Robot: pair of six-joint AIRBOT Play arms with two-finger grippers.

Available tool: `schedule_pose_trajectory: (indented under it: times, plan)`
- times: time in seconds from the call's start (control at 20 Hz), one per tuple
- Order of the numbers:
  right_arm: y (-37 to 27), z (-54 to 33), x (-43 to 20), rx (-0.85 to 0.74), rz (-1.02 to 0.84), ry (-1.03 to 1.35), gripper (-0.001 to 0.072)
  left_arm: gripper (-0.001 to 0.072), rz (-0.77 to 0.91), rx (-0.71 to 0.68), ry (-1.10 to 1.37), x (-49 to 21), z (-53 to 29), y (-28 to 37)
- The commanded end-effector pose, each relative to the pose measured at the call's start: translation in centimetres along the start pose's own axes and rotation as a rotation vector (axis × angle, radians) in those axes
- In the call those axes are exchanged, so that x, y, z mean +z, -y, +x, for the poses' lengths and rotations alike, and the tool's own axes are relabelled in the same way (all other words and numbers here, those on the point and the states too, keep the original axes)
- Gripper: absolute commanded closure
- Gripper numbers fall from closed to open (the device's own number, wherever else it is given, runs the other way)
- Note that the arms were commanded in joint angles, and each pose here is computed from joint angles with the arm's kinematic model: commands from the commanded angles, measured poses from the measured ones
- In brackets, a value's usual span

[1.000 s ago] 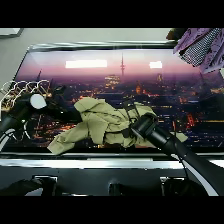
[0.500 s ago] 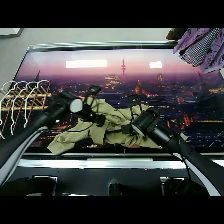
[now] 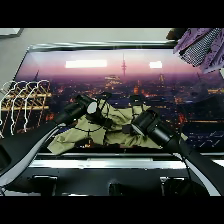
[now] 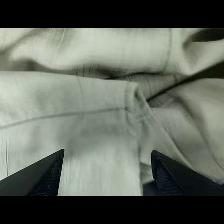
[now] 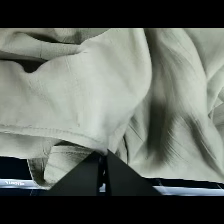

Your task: Fold the clothes and pants, and hang the long-sleeved shirts on hangers.

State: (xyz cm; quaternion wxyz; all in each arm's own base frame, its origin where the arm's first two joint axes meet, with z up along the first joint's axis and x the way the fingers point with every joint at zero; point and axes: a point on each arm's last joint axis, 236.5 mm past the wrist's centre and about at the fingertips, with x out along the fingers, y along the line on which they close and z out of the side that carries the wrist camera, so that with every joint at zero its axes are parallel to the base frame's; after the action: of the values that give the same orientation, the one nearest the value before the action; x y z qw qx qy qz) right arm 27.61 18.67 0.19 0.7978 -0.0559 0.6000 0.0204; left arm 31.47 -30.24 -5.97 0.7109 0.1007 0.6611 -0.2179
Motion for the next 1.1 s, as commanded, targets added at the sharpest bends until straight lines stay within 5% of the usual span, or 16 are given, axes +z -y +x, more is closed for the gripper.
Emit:
schedule_pose_trajectory:
  times: [0.0,0.1,0.15,0.2,0.25,0.65,1.05]
  plan:
    - [0.0,0.0,0.0,0.000,0.006,0.000,0.0679,0.0091,-0.007,0.011,-0.032,-0.2,2.0,-0.3]
    - [0.0,0.0,0.0,0.001,0.007,-0.002,0.0680,0.0112,-0.029,0.023,-0.031,0.0,2.7,-0.6]
    - [0.1,0.0,-0.1,-0.002,0.008,-0.006,0.0680,0.0240,-0.049,0.044,-0.029,0.1,2.8,-1.1]
    - [0.3,0.0,-0.4,-0.012,0.021,-0.017,0.0680,0.0533,-0.056,0.055,-0.032,0.0,2.6,-1.6]
    - [0.6,-0.1,-0.7,-0.025,0.034,-0.029,0.0680,0.0677,-0.064,0.057,-0.036,-0.1,2.3,-1.9]
    - [3.0,-3.3,2.0,-0.104,0.137,0.031,0.0680,0.0679,-0.145,0.039,0.085,0.7,-6.4,-5.1]
    - [2.7,-18.8,9.8,0.093,0.209,0.300,0.0680,0.0679,-0.245,-0.049,0.377,-2.3,-21.7,-3.8]
